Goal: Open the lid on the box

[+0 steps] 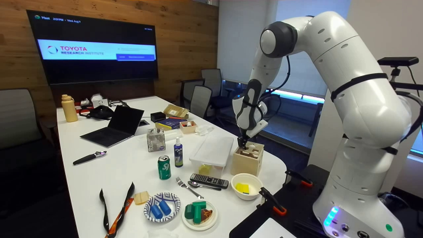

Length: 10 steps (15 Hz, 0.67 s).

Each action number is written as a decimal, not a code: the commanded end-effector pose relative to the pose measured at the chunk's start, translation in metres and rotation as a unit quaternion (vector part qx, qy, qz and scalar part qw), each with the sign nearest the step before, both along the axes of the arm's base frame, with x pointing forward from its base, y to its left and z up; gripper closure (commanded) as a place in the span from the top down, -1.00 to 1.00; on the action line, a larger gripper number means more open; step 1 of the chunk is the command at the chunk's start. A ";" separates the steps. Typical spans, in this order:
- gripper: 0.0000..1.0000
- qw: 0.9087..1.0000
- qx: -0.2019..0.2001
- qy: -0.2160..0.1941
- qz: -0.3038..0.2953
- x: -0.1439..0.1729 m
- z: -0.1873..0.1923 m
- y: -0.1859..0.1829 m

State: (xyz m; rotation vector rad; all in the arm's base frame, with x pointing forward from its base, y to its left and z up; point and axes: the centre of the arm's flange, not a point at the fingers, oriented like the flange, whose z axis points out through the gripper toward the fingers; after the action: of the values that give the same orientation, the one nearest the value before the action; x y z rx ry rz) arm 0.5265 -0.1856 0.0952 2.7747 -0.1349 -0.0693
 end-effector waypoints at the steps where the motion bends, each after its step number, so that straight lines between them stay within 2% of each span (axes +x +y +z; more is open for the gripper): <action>1: 1.00 1.000 0.007 -0.002 0.017 0.009 0.009 0.005; 10: 1.00 1.000 0.010 -0.002 0.005 -0.003 0.041 0.000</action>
State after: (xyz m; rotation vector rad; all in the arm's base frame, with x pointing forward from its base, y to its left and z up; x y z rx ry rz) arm 0.5333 -0.1836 0.1079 2.7779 -0.1193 -0.0515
